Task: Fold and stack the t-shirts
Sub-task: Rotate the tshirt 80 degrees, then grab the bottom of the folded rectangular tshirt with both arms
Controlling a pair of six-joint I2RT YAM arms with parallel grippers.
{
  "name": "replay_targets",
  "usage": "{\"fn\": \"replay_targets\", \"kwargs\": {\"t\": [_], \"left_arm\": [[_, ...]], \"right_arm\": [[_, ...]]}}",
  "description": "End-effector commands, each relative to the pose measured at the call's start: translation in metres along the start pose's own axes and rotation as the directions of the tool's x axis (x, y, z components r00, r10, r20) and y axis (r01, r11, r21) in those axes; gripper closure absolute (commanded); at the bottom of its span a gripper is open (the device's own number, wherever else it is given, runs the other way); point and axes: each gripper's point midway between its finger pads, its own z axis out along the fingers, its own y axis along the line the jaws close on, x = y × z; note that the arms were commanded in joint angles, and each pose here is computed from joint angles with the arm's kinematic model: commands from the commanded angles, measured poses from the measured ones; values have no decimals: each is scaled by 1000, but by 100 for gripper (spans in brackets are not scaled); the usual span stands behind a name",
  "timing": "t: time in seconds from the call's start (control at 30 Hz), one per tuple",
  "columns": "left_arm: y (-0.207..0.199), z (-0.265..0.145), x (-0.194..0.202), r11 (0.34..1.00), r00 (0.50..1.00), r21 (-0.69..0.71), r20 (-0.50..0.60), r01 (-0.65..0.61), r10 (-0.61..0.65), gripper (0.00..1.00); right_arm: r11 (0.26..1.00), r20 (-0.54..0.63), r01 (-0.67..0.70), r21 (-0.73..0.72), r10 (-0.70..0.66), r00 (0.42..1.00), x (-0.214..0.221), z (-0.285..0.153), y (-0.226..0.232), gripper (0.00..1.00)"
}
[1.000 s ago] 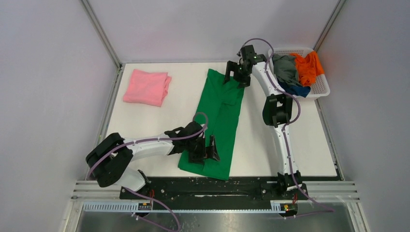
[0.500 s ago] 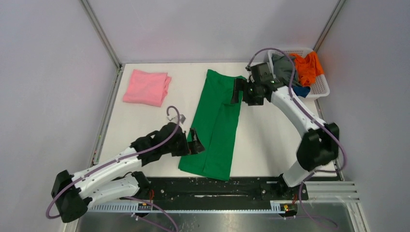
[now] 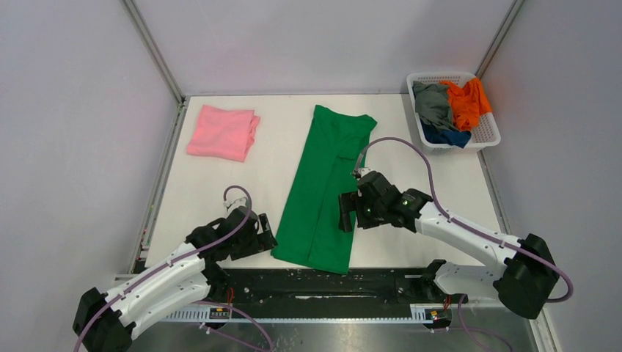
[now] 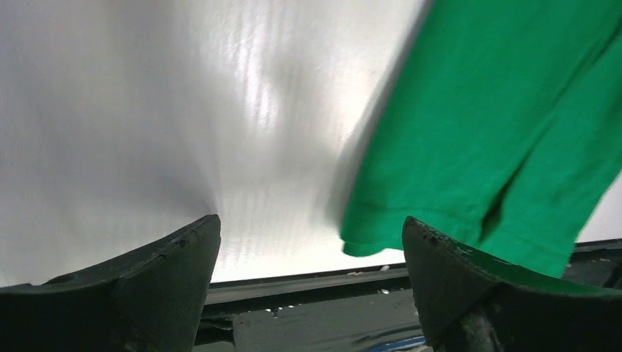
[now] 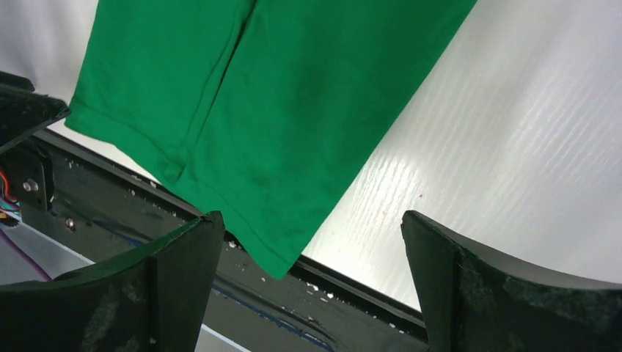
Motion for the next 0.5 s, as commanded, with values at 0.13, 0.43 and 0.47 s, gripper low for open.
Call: {"fn": "replay_targets", "kwargs": {"t": [0.13,0.43,0.47], "left_arm": [[-3,20,15,998,998,48,-46,51,-49,16],[-6,34,25,998,993,49,-107,44,-39,41],[-7,34,27,998,992,52,-116,46,-39,44]], "right_arm": [[998,41,-59,-7,60,997,19,-6,1,0],[998,24,-58,-1,58,998,34,-11,-4,1],[998,24,-61,-2,61,998,35,-13,-4,1]]}}
